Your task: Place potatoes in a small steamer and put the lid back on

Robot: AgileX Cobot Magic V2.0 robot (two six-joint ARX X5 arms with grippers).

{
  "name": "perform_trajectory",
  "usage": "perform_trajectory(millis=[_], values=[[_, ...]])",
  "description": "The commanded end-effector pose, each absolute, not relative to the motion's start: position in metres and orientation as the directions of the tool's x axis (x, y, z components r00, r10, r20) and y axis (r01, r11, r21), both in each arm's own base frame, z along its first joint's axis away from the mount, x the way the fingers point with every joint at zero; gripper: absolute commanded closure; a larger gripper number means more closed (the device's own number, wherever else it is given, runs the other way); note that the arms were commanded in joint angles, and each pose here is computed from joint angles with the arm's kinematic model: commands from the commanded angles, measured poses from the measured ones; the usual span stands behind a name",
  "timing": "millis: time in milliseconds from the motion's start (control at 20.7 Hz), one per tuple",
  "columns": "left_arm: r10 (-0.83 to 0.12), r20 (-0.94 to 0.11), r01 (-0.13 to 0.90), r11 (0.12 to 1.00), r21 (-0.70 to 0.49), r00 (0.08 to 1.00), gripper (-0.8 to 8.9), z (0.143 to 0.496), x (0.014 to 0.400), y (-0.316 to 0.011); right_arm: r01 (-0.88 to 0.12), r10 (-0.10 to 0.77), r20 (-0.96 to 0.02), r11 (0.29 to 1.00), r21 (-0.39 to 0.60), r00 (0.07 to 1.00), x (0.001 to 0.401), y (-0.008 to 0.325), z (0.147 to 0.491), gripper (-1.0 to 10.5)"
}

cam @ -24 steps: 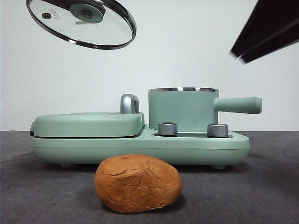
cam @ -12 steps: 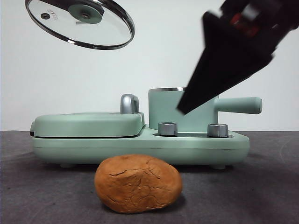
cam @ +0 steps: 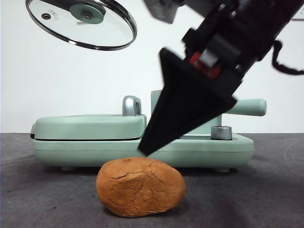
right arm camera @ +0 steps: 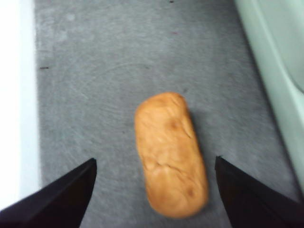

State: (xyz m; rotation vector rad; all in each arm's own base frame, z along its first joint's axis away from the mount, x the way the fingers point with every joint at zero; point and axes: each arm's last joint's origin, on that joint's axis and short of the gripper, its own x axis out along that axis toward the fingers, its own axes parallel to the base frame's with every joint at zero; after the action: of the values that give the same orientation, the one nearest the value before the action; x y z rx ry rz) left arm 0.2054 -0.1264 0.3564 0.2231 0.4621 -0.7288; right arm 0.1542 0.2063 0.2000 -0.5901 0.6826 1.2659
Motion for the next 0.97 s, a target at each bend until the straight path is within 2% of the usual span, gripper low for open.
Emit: perform_trajectory(millis=[48, 338, 580, 677, 870, 967], values=[[-0.601, -0.435, 0.683, 0.729, 0.046, 0.67, 8.0, 0.365, 0.206, -0.128, -0.985, 0.652, -0.743, 0.168, -0.05, 0.149, 0.155, 0.218, 0.195, 5.5], [-0.601, -0.435, 0.683, 0.729, 0.046, 0.67, 8.0, 0.365, 0.206, -0.128, -0.98, 0.608, -0.775, 0.187, -0.07, 0.172, 0.162, 0.228, 0.174, 5.6], [-0.601, -0.435, 0.683, 0.729, 0.047, 0.67, 8.0, 0.365, 0.206, -0.128, -0.98, 0.58, -0.801, 0.193, -0.044, 0.15, 0.163, 0.231, 0.163, 7.3], [-0.601, -0.435, 0.683, 0.729, 0.047, 0.67, 8.0, 0.365, 0.206, -0.128, -0.972, 0.585, -0.795, 0.234, -0.022, 0.159, 0.163, 0.23, 0.166, 7.5], [-0.601, -0.434, 0.683, 0.729, 0.047, 0.671, 8.0, 0.365, 0.206, -0.128, -0.931, 0.555, -0.802, 0.366, -0.004, 0.221, 0.16, 0.21, 0.189, 7.5], [-0.601, -0.434, 0.683, 0.729, 0.047, 0.671, 8.0, 0.365, 0.206, -0.128, -0.87, 0.516, -0.803, 0.494, -0.005, 0.298, 0.158, 0.193, 0.207, 7.5]])
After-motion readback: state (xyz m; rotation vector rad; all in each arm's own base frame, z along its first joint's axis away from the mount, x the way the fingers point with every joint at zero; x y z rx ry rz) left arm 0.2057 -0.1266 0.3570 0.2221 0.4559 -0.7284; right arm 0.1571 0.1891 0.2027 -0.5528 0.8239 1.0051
